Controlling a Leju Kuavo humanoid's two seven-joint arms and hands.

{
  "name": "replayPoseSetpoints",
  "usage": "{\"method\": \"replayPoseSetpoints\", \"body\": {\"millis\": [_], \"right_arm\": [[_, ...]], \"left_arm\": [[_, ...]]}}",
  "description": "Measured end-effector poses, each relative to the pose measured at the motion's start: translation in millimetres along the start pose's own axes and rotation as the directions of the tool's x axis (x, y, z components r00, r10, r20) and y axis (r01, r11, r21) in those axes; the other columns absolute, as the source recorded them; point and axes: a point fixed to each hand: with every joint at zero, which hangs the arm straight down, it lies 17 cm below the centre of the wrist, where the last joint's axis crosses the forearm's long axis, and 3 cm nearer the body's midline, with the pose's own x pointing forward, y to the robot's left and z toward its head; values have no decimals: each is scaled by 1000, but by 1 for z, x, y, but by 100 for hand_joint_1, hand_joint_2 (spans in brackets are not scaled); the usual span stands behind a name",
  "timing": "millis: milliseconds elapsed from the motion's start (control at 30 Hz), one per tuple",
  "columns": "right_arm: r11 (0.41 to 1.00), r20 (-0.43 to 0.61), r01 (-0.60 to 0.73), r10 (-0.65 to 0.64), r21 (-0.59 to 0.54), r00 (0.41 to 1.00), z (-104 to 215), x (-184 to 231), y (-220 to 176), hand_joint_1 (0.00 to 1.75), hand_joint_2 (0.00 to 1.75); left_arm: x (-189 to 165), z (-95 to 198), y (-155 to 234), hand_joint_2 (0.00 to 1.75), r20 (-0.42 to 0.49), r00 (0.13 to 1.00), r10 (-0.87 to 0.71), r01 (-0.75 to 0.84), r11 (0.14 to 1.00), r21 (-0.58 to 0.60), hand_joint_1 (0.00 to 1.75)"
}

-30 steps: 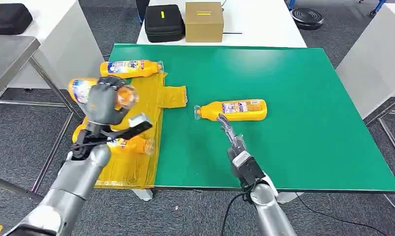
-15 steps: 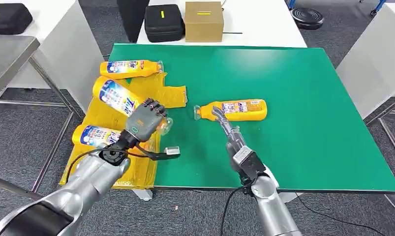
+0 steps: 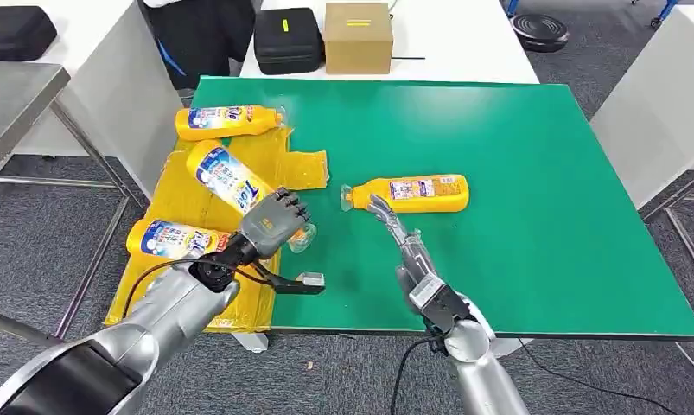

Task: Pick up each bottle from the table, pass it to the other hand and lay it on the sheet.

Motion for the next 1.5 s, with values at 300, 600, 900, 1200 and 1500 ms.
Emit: {"method": "replayPoseSetpoints", "body": {"millis": [300,600,900,1200,1500], "right_arm": [[1000,12,-11,11,7,1000,-3,4,0,0,0],[1000,18,-11,11,8,1000,-5,4,-2,0,0],[1000,22,-15,15,11,1000,-15,1,-8,0,0],[1000,6,-11,11,-1,1000,-9,-3,-8,0,0],[1000,-28,-2,2,-19,1000,6,-11,-5,0,0]], "left_arm": [[-39,-5,-1,175,-138,990,12,-20,998,-63,175],[-105,3,18,175,-358,932,56,-49,998,27,175],[-151,19,20,175,-484,871,87,-69,996,54,175],[-179,43,6,175,-603,794,74,-77,997,21,175],[-180,65,-15,175,-636,770,52,-87,996,-24,175]]}}
